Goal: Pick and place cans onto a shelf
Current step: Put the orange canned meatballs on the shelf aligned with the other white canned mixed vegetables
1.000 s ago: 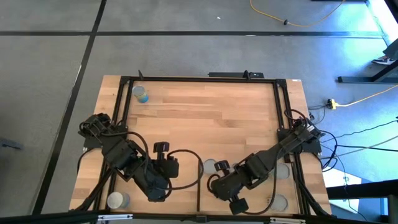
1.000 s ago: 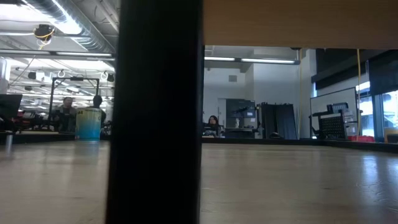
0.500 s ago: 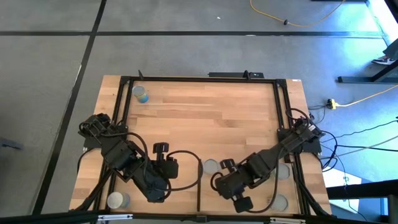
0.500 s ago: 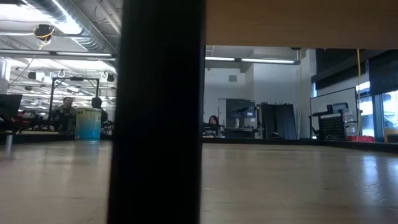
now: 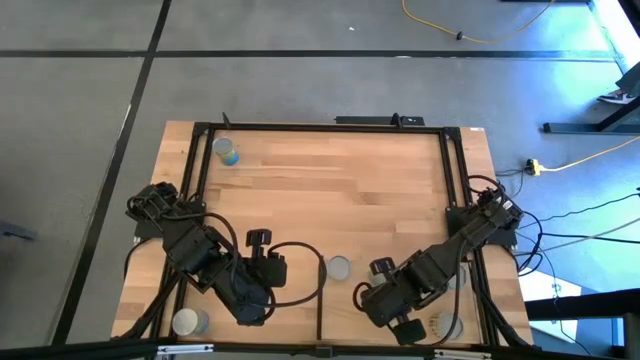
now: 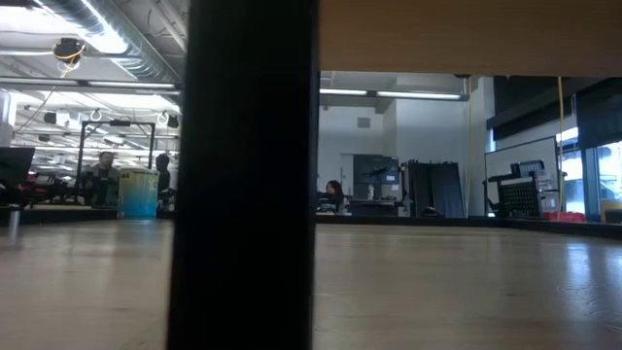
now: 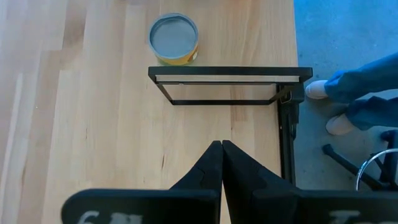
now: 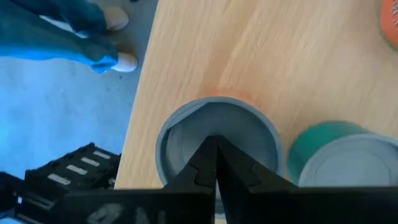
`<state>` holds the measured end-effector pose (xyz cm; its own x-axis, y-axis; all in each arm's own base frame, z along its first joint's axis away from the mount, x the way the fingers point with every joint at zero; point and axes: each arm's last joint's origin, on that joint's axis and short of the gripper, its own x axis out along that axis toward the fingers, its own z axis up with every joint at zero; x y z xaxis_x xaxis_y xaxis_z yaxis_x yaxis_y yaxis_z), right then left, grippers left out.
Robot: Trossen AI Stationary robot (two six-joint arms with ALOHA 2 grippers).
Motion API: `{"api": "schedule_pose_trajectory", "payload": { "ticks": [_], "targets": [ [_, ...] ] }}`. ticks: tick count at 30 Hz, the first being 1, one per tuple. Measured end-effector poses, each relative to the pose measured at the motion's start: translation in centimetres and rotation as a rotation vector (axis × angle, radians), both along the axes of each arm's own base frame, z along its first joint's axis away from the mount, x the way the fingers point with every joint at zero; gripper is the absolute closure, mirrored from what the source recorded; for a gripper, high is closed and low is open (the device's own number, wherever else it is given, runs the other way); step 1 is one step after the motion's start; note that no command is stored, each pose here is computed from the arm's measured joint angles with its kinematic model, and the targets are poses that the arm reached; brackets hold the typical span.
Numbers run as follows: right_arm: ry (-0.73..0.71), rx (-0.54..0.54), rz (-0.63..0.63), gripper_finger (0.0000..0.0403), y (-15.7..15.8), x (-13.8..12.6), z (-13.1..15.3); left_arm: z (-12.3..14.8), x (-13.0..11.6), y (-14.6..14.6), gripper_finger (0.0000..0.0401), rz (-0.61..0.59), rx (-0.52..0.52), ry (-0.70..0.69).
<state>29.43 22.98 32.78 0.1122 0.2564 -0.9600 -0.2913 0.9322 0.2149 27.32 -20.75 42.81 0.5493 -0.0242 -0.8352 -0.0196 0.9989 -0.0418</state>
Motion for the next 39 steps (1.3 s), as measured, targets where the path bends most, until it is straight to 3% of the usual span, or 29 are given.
{"api": "schedule_pose_trajectory", "payload": {
  "ticks": [16,39],
  "targets": [
    [0.113,0.011,0.039,0.0393,1.0,-1.9,0.0,0.0,0.0,0.0,0.0401,0.0,0.0,0.0],
    [0.145,0.043,0.104,0.0393,1.8,-2.7,0.0,0.0,0.0,0.0,0.0401,0.0,0.001,0.001]
  ]
}}
